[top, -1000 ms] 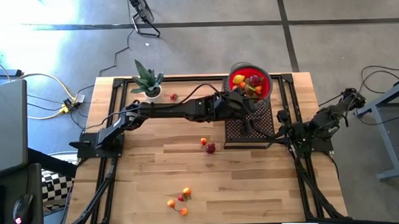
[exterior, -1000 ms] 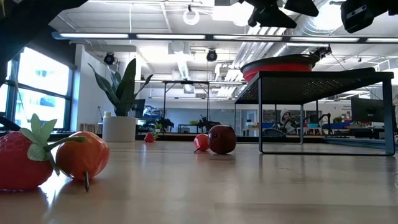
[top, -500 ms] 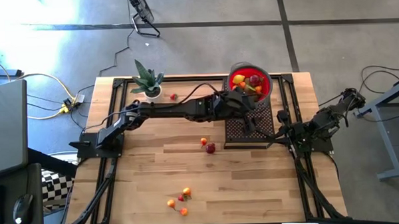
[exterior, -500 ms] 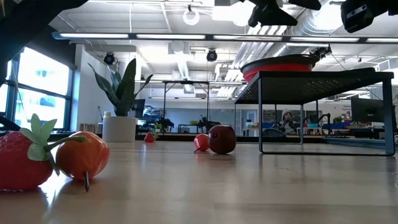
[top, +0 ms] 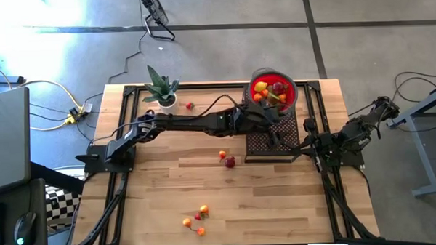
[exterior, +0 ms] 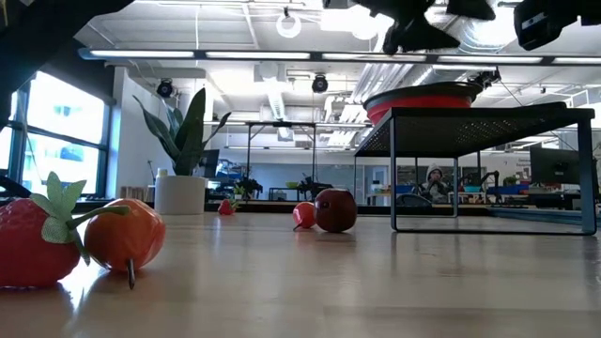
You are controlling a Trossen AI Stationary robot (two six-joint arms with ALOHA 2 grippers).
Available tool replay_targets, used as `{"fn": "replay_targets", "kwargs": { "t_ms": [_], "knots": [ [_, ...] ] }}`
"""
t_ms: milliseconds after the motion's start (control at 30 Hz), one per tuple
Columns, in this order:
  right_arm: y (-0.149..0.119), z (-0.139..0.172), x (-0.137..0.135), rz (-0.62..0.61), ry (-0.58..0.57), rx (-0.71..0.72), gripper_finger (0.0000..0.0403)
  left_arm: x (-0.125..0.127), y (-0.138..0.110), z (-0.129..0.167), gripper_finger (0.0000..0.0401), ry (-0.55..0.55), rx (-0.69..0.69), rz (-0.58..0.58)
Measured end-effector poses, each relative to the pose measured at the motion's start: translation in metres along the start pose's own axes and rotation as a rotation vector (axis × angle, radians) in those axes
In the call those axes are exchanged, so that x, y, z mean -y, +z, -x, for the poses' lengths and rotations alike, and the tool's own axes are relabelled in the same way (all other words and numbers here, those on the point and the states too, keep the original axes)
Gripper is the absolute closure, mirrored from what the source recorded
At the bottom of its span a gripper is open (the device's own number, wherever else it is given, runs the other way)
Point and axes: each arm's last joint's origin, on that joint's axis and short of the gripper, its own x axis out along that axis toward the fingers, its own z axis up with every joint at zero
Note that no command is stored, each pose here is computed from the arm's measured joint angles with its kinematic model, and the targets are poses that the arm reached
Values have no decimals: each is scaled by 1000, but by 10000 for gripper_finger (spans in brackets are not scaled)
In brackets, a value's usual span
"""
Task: Pick & Place Fruit
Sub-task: Put the pomegranate into the strainer bowl on the shelf
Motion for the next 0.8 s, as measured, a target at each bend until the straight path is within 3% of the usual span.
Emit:
{"fn": "replay_targets", "kwargs": {
  "t_ms": [200,400,567,800],
  "knots": [
    [0,0,0,-2,-11,1,401,0,-14,7,73,-51,67,-34],
    [1,0,3,-9,-101,10,401,-11,-22,47,73,-179,205,-39],
    [4,0,4,-12,-145,37,401,-28,-31,90,73,-155,326,-34],
    [14,1,7,-64,-224,127,400,-35,-52,127,73,-107,278,-67]
  ]
}}
